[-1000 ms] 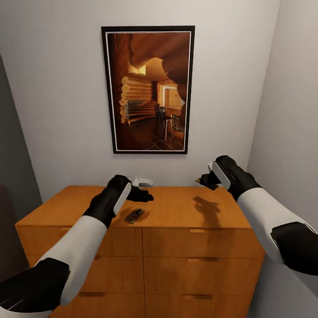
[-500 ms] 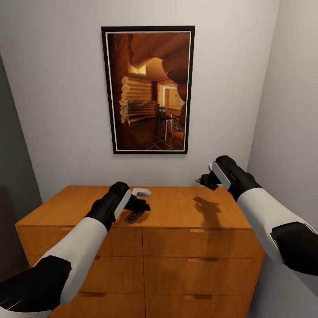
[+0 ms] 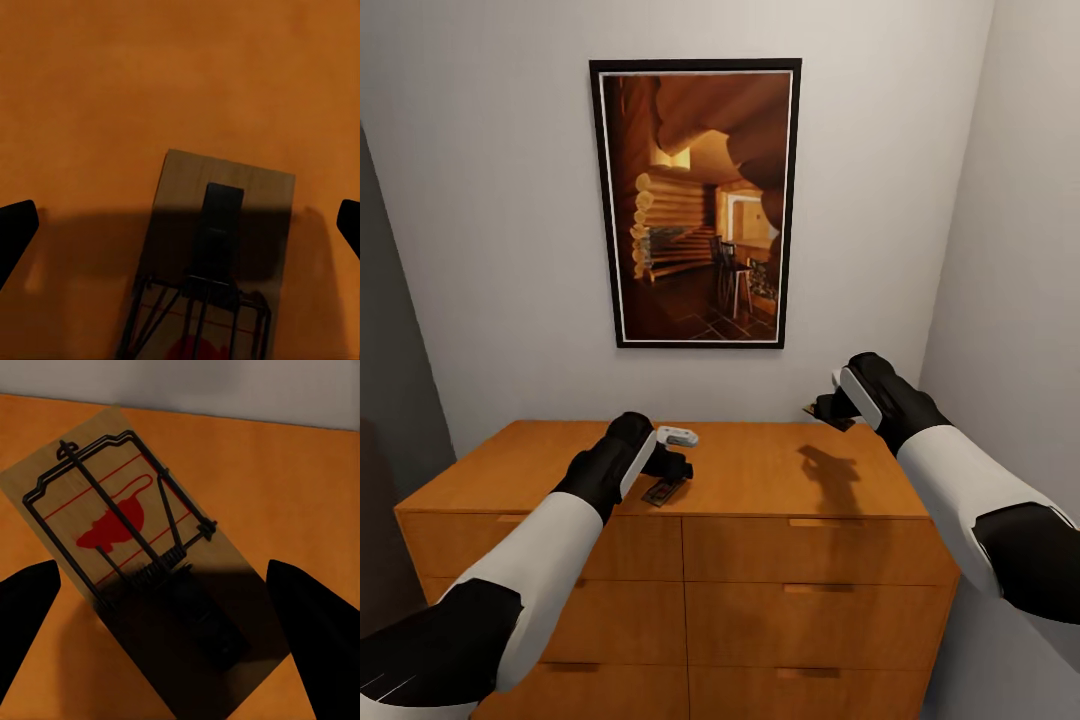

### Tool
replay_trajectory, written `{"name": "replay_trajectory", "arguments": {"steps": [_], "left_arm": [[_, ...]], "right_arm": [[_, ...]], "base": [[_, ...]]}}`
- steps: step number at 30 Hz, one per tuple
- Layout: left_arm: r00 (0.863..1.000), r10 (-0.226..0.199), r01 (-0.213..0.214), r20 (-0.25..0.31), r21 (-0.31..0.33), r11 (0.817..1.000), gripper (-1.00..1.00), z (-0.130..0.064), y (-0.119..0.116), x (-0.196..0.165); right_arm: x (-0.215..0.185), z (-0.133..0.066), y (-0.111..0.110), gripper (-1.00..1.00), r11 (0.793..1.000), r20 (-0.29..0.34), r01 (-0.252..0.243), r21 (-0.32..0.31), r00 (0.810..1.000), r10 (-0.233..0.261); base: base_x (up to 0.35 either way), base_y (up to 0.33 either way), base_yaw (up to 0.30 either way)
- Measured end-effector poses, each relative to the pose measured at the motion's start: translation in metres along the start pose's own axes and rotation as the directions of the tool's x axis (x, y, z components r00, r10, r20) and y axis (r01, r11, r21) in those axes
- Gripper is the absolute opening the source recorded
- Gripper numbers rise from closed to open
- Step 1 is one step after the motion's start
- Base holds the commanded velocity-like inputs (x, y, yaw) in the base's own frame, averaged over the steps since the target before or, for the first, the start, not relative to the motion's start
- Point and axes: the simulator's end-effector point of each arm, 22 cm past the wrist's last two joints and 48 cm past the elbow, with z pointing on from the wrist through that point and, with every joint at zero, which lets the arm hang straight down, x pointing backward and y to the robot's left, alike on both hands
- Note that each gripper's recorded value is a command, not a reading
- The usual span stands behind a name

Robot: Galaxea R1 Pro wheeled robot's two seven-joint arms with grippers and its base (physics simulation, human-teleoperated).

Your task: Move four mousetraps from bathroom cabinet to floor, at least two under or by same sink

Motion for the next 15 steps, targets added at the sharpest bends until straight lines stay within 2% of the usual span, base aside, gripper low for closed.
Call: {"name": "replay_trajectory", "arguments": {"steps": [15], "left_arm": [[1.0,0.003,-0.003,0.0,0.0,1.0,1.0,0.0001,-0.0013,-0.0001]], "right_arm": [[0.0014,0.0009,0.0,-1.0,1.0,-0.004,-0.001,0.0,1.0,0.001]], "base": [[-0.036,0.0,0.0]]}}
